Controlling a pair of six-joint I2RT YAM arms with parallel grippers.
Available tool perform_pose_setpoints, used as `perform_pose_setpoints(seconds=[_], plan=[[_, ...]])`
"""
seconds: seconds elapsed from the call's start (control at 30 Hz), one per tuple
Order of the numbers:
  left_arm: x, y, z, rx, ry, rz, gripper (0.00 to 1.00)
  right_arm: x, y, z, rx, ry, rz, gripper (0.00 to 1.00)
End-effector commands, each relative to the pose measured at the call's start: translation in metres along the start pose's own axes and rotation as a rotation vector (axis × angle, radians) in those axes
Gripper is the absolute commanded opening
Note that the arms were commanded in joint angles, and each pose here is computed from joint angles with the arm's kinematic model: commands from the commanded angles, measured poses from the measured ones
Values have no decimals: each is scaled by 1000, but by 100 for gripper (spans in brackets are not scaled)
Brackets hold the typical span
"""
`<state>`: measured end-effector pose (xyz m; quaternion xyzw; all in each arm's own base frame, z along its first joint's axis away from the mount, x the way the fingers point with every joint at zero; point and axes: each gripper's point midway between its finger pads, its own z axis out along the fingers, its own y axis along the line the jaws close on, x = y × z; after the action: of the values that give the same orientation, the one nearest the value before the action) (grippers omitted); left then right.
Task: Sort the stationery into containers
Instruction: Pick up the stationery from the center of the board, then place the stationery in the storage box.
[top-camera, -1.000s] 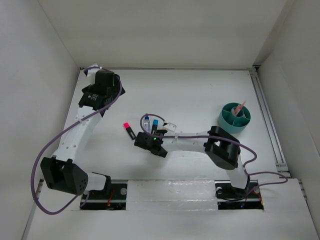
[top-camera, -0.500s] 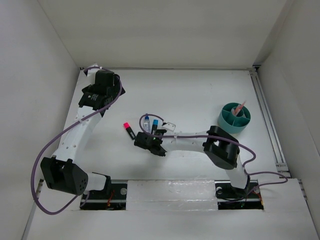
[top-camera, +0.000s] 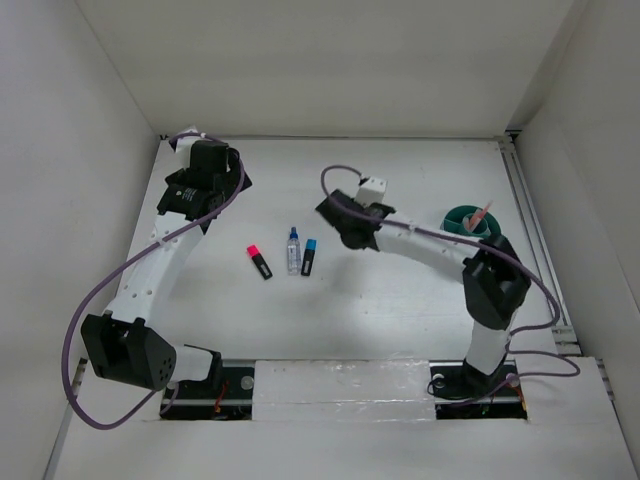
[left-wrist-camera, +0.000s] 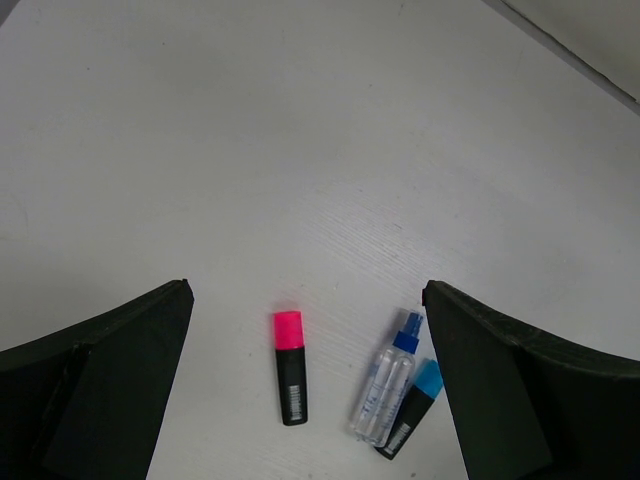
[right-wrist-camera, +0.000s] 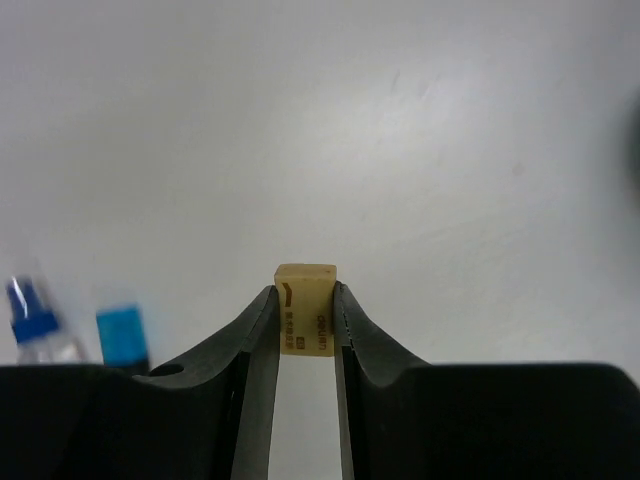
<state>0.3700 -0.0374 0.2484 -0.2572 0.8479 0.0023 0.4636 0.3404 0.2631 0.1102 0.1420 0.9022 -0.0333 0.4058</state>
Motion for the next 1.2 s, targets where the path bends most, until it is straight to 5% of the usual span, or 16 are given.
perform_pose_setpoints(seconds=[0.0, 0.17, 0.23, 0.43, 0.53, 0.73, 0.97, 1.17], plan=[[-9, -5, -9, 44, -30, -8, 100, -85, -39, -3, 106, -158, -144, 0], [-8, -9, -10, 67, -26, 0, 100, -136, -79, 0, 59, -200, -165, 0], [-7, -10, -10, 74, -20, 0, 100, -163, -73, -17, -134, -257, -143, 0], [-5, -10, -7, 69, -14, 4, 100, -210, -111, -38, -358, -391, -211, 0], [-4, -11, -7, 77, -8, 4, 100, -211, -118, -44, -462, -425, -334, 0], [-1, -17, -6, 102, 8, 14, 100, -227, -151, -41, -644, -445, -335, 0], [1, -18, -4, 111, 12, 13, 100, -200, -159, -5, -694, -294, -347, 0], [5, -18, -3, 114, 25, 17, 100, -201, -176, 8, -598, -294, -339, 0]])
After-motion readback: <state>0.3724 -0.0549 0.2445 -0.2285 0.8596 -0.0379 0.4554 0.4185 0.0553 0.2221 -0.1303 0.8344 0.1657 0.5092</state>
